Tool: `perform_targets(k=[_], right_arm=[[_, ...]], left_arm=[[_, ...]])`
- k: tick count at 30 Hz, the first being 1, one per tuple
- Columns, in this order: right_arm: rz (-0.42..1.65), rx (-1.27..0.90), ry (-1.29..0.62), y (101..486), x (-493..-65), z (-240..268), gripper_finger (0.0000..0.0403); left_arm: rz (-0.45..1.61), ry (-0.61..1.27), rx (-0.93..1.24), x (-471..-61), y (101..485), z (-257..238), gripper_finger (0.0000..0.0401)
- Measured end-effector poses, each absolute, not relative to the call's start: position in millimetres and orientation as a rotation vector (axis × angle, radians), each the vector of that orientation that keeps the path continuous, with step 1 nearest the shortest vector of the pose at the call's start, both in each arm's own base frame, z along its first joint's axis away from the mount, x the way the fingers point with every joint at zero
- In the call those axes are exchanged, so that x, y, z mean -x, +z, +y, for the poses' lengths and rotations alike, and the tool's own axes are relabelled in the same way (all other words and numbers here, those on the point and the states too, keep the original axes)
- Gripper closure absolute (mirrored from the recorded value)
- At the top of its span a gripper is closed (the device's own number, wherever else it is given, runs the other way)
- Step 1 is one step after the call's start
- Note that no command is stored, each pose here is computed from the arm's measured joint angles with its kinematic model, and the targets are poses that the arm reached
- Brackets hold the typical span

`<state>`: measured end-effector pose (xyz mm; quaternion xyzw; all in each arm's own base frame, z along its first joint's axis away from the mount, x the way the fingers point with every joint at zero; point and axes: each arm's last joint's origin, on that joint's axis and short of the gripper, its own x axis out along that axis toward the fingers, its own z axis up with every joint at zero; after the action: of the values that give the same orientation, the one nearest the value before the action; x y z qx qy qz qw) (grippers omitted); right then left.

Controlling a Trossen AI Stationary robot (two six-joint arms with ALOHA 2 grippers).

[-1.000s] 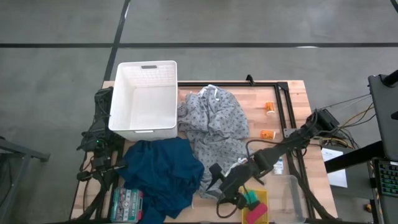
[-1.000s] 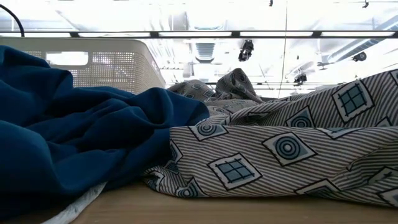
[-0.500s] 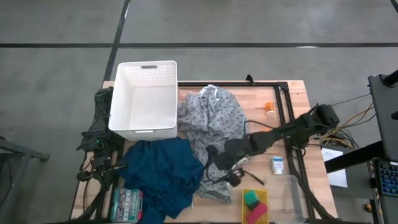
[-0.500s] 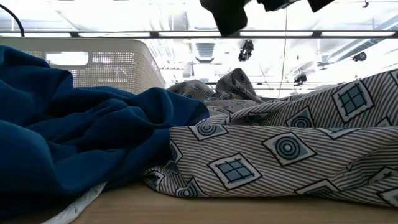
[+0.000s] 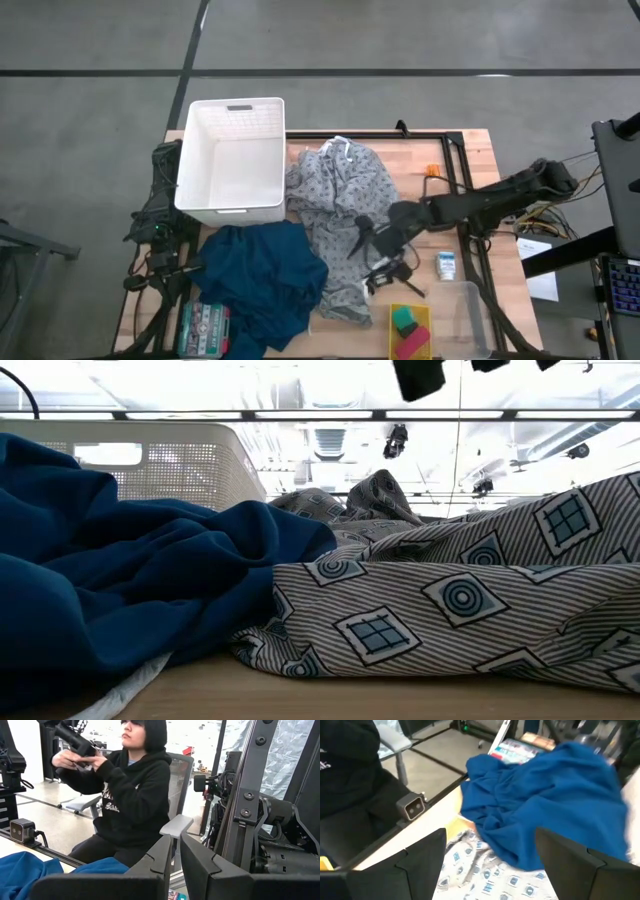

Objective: Pick & Place Medicine items
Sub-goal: Put the top orange pill bottle into the transparent bin

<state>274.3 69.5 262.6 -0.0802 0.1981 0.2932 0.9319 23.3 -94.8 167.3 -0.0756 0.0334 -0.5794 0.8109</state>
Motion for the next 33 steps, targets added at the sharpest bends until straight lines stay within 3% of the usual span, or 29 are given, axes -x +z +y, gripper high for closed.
perform_targets(k=[10, 22, 33], right_arm=[[0.193, 0.204, 0.518, 259.5, -243.0, 44.8, 0.0092], [0.286, -0.03, 0.434, 246.3, -239.2, 34.4, 0.0087], [0.364, -0.033, 0.323, 237.8, -239.1, 31.5, 0.0086]], left_arm=[[0.071, -1.237, 0.162, -23.3, 167.3, -94.8, 0.0354], [0.072, -1.238, 0.161, -23.3, 167.3, -94.8, 0.0354], [0.071, -1.237, 0.161, -23.3, 167.3, -94.8, 0.0354]])
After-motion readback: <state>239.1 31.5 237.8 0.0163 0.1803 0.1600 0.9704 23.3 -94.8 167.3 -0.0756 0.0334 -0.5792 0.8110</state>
